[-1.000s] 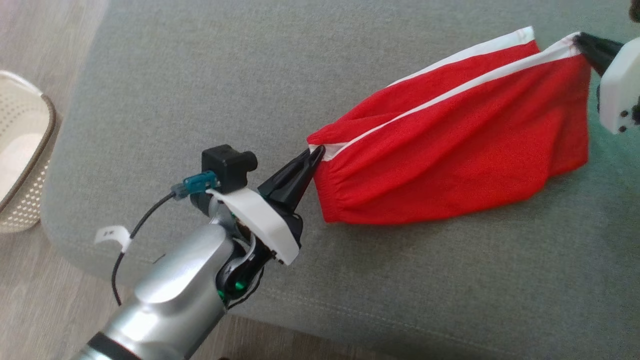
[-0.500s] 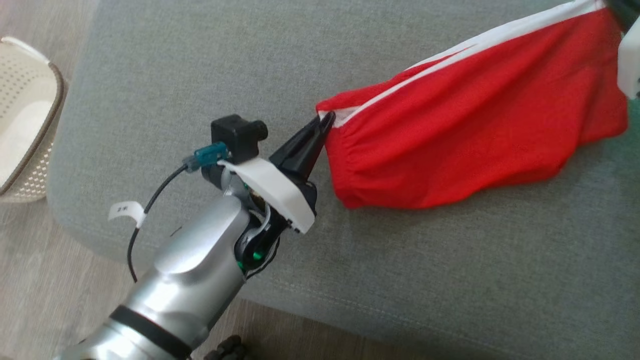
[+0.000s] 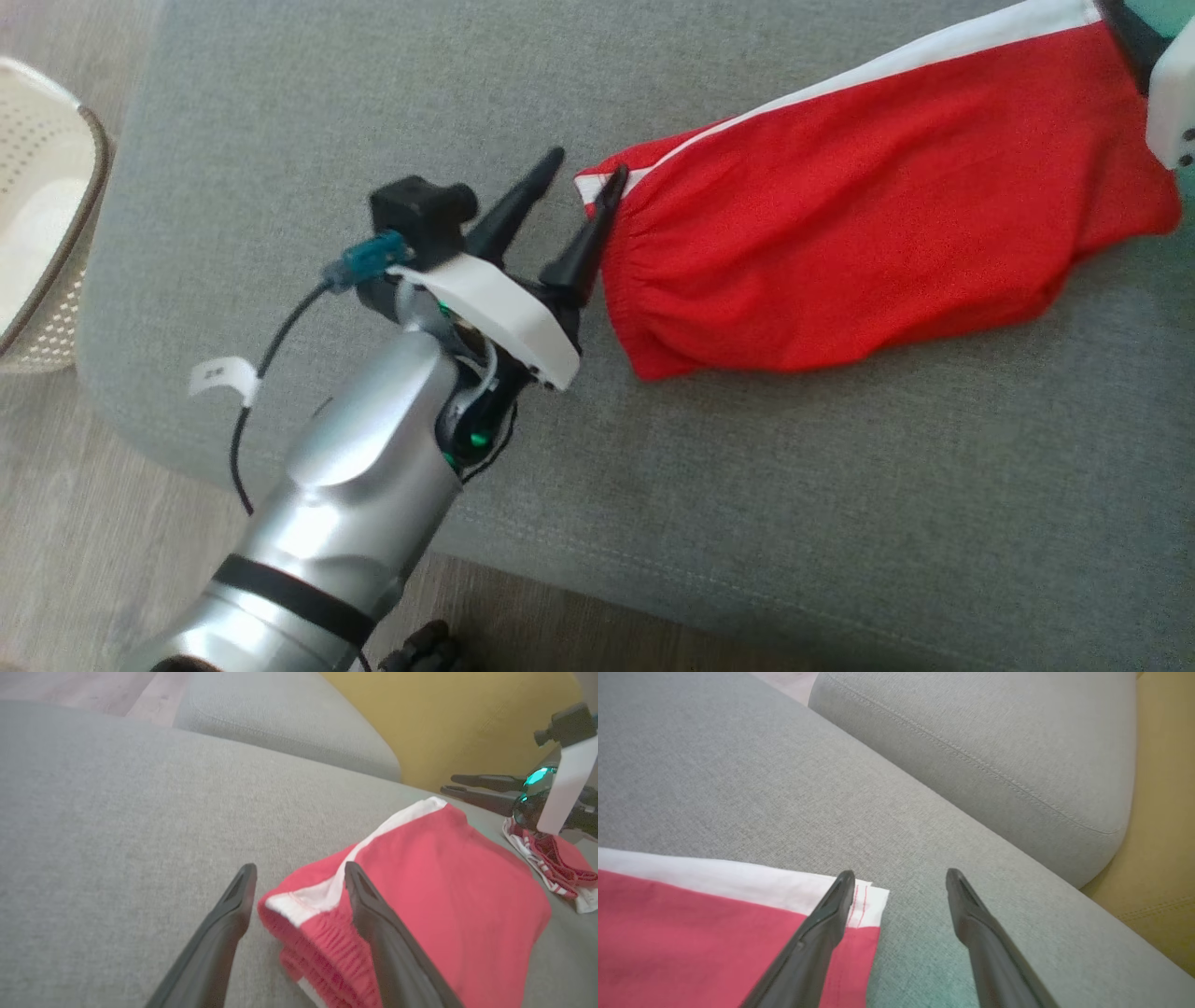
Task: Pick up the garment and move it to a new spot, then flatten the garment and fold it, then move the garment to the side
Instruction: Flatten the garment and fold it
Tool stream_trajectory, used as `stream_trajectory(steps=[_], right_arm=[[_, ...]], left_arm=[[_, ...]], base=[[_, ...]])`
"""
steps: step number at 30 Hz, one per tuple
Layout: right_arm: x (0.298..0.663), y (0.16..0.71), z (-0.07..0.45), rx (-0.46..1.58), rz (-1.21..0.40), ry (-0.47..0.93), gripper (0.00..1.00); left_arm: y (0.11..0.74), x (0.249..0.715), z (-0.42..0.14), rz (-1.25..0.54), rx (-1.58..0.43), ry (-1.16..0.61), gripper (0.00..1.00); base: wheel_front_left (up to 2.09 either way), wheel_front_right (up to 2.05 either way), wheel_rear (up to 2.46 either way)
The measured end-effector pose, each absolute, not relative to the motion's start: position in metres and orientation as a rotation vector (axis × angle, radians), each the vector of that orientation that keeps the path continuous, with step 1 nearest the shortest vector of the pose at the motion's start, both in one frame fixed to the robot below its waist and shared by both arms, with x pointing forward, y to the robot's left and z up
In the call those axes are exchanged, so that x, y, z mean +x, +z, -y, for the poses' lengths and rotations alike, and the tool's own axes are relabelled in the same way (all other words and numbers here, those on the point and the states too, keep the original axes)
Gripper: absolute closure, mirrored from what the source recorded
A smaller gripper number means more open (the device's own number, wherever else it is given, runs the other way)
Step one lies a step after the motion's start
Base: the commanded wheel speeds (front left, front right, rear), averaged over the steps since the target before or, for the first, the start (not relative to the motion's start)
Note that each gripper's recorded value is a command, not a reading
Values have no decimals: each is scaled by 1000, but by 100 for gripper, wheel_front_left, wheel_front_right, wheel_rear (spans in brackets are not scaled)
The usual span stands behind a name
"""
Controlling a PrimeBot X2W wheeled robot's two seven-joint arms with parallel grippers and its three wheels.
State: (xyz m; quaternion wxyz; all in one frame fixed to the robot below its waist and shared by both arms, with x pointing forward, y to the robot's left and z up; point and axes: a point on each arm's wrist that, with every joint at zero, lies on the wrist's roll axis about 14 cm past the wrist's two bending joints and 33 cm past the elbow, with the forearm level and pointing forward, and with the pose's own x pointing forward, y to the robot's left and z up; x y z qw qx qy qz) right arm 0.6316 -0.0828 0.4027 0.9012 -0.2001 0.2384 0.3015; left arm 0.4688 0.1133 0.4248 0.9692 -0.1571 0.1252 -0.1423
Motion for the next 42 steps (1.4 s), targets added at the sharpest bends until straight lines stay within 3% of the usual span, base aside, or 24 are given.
stream_trajectory(steps=[7,18,24,33,42], right_arm=[[628,443,89,-333,-338,573,0],[586,497,101,-181,-158,513,0],[559,542,124,-116,-17,449,0],[473,513,170,-31,6,272,0],[409,488,175,11,-5,156,0]], left_arm=[[454,471,-139,-147,-367,-174,0],[511,449,-161,56,-431,-83,0],[516,428,-159,80,-465,-64,0],[517,404,-148,86,-479,-74,0],[504,385,-126,41,-446,-130,0]], base=[[0,0,0],[0,0,0],[0,0,0],[0,0,0],[0,0,0]])
